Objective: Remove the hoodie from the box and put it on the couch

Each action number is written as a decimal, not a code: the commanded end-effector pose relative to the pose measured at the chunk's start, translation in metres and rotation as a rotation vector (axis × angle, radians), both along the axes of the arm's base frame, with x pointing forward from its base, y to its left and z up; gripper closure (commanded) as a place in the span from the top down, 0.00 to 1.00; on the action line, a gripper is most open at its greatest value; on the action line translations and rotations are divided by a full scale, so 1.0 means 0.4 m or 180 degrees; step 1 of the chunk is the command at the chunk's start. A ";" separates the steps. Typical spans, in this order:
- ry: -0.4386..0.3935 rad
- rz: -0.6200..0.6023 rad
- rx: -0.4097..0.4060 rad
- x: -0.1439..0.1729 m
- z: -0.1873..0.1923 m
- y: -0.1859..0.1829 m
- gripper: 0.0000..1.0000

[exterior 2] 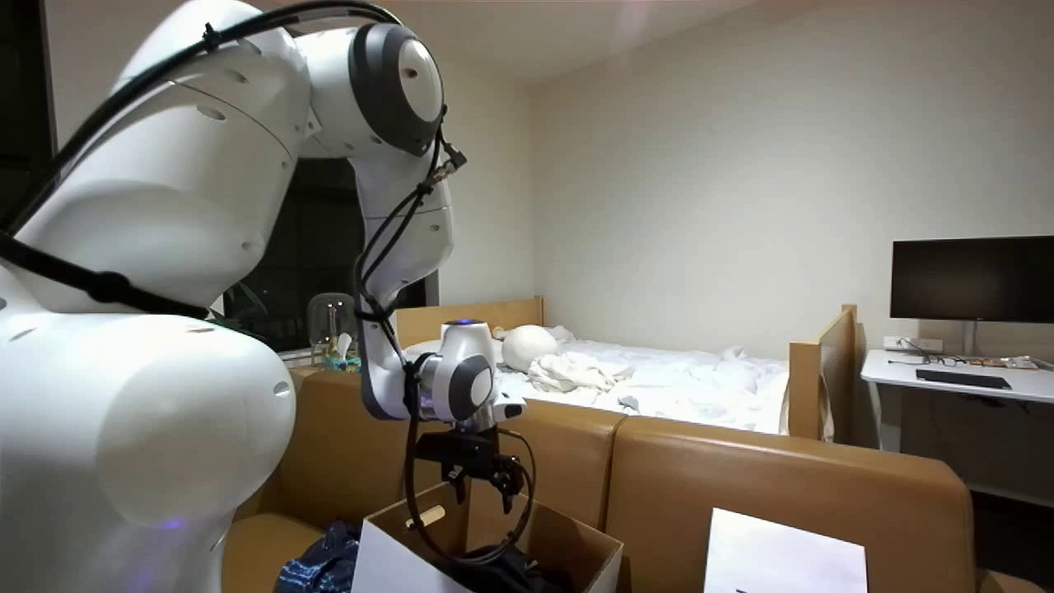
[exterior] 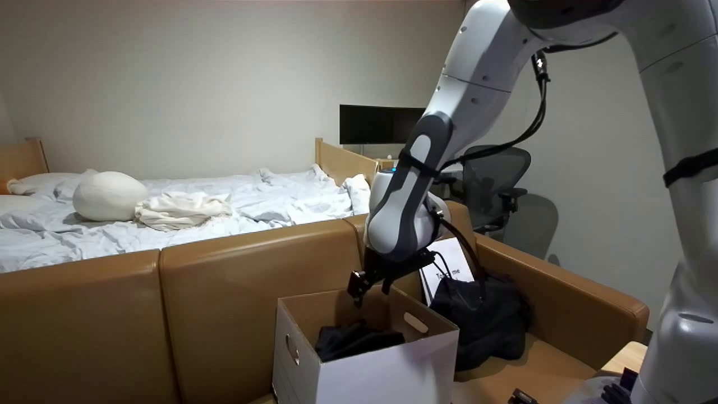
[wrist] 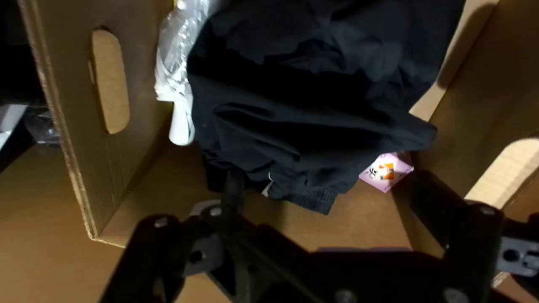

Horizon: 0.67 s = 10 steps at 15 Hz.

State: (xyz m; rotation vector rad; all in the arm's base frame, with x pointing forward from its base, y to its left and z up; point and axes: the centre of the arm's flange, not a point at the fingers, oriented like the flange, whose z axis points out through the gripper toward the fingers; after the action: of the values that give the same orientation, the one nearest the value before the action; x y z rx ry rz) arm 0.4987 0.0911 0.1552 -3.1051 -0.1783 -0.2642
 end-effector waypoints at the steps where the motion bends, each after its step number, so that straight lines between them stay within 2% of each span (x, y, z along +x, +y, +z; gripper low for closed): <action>1: -0.0006 -0.0001 0.0017 0.015 -0.009 0.012 1.00; 6: 0.0003 -0.0012 0.0007 0.017 -0.015 0.006 1.00; 7: 0.0074 -0.0013 0.0011 0.015 -0.039 0.009 1.00; 8: 0.0113 -0.0032 0.0133 0.008 -0.084 0.021 1.00; 10: 0.0041 0.0020 0.0119 0.002 -0.137 0.043 1.00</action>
State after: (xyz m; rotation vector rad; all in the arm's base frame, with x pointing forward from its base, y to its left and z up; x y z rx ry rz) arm 0.5007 0.1003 0.1348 -3.0916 -0.1633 -0.2219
